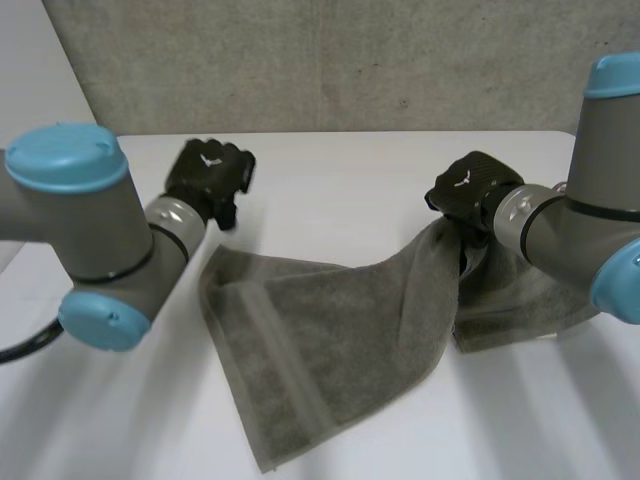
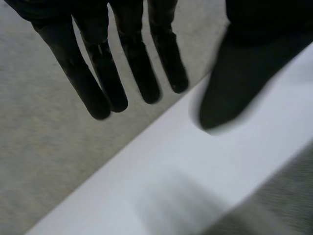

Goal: Fold the towel.

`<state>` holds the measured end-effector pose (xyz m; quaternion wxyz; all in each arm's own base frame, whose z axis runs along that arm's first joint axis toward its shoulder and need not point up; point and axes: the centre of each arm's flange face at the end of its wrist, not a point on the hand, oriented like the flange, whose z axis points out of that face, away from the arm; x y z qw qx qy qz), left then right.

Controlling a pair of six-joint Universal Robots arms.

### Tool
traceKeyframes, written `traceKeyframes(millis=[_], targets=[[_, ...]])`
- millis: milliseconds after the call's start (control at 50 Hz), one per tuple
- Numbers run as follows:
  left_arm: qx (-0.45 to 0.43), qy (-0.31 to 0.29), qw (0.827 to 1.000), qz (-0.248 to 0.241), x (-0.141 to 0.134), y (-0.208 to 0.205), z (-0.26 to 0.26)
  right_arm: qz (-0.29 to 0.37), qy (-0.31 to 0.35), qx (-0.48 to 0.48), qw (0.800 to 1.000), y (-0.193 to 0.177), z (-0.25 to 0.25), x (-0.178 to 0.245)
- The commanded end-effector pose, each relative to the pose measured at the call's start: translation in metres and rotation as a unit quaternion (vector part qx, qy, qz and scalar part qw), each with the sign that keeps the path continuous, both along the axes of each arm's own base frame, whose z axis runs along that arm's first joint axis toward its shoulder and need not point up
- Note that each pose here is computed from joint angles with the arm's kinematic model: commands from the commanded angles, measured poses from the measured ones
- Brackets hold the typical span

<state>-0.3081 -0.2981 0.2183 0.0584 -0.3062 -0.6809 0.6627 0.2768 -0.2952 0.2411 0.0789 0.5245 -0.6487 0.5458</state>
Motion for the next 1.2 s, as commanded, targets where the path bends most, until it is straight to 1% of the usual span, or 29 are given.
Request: traceKeyframes(millis=[20,60,80,120,140,180,280,400,440,480,680,760,940,1200], targets=[[0.048,0.013,0.998,-0.029,0.002,0.056,-0.004,-0.004,0.000,0.015,1.000,0.005,-0.017,-0.003],[0.076,0.025,0.996,-0.031,0.013,0.081,-0.007,-0.007,0.001,0.019,1.000,0.005,-0.020,-0.005],[0.076,0.025,0.996,-0.031,0.013,0.081,-0.007,-0.007,0.001,0.019,1.000,0.005,-0.020,-0.005],[0.089,0.030,0.995,-0.046,0.019,0.109,-0.007,-0.010,0.005,0.030,0.999,0.006,-0.028,-0.008],[0.089,0.030,0.995,-0.046,0.019,0.109,-0.007,-0.010,0.005,0.030,0.999,0.006,-0.028,-0.008],[0.098,0.024,0.993,-0.065,0.021,0.133,-0.010,-0.012,0.006,0.035,0.999,0.009,-0.033,-0.010],[0.120,0.001,0.990,-0.078,0.024,0.151,-0.025,-0.016,0.000,0.041,0.999,0.012,-0.036,-0.012],[0.137,-0.030,0.987,-0.079,0.032,0.160,-0.040,-0.024,-0.020,0.037,0.999,0.017,-0.032,-0.014],[0.141,-0.052,0.985,-0.087,0.035,0.166,-0.048,-0.024,-0.023,0.033,0.999,0.018,-0.031,-0.014],[0.145,-0.061,0.983,-0.095,0.036,0.171,-0.052,-0.025,-0.024,0.032,0.999,0.018,-0.031,-0.015],[0.158,-0.081,0.977,-0.121,0.040,0.184,-0.065,-0.023,-0.024,0.033,0.999,0.022,-0.031,-0.015],[0.148,-0.106,0.974,-0.137,0.041,0.189,-0.069,-0.023,-0.025,0.031,0.999,0.023,-0.029,-0.016],[0.151,-0.116,0.971,-0.145,0.041,0.194,-0.075,-0.023,-0.024,0.032,0.999,0.023,-0.030,-0.016],[0.156,-0.122,0.968,-0.153,0.032,0.189,-0.098,-0.022,-0.023,0.035,0.999,0.025,-0.032,-0.016]])
